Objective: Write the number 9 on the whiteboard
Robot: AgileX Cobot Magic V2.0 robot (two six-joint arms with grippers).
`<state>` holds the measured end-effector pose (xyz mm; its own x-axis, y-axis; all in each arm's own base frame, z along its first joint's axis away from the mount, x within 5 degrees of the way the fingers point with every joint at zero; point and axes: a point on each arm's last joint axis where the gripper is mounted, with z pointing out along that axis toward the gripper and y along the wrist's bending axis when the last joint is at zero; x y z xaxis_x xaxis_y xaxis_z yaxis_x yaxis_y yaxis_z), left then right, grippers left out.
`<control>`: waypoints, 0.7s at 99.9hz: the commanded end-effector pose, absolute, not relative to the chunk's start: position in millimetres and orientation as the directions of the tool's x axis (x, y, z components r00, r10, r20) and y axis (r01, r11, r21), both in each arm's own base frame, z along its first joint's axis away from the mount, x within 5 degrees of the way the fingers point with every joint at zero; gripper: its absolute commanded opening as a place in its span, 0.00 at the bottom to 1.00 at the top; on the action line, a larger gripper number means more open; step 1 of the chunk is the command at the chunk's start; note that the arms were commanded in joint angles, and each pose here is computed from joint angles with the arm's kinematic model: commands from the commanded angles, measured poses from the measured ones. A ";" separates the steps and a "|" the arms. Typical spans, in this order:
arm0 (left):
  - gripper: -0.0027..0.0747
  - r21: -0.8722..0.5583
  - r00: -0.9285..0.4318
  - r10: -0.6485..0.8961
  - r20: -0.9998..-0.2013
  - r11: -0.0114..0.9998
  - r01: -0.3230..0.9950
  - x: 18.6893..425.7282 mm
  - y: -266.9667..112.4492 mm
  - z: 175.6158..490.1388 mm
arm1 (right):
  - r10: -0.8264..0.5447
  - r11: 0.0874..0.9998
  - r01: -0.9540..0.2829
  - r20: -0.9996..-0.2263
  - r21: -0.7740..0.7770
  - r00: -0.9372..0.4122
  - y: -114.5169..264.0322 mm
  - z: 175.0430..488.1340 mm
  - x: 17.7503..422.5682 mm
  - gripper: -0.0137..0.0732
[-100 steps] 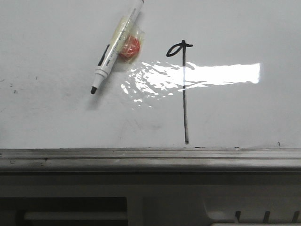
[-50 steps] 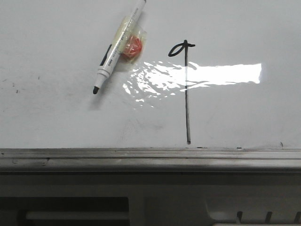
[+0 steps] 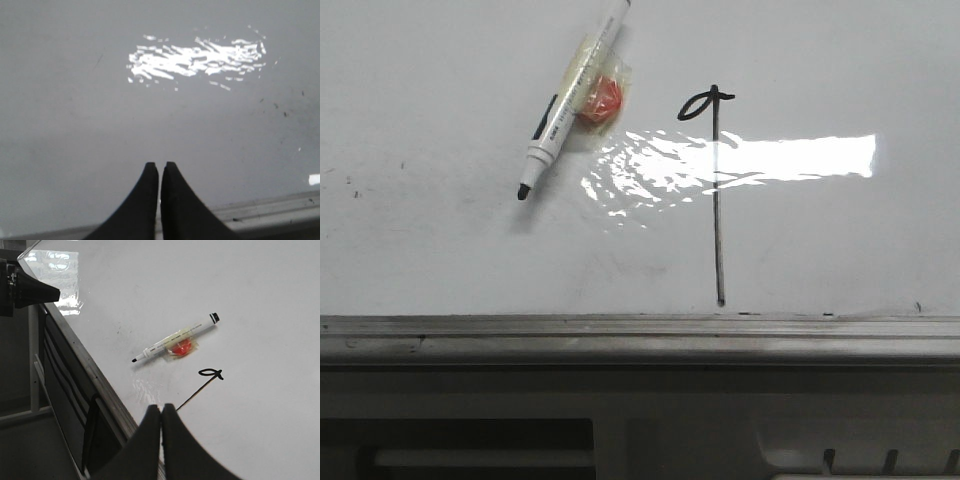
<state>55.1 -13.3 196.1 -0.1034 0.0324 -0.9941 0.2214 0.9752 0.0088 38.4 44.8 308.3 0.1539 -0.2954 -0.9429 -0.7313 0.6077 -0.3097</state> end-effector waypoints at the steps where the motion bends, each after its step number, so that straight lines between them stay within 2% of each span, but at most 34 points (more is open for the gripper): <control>1: 0.01 -0.028 -0.172 0.009 -0.985 0.977 0.209 54.2 -13.0 182.6 | -0.237 0.640 -0.700 -0.948 -0.318 0.214 44.1 323.1 39.5 0.11; 70: 0.01 -0.040 -0.189 0.000 -0.982 0.977 0.210 51.9 -13.1 180.3 | -0.237 0.640 -0.700 -0.948 -0.318 0.214 44.1 323.1 39.5 0.11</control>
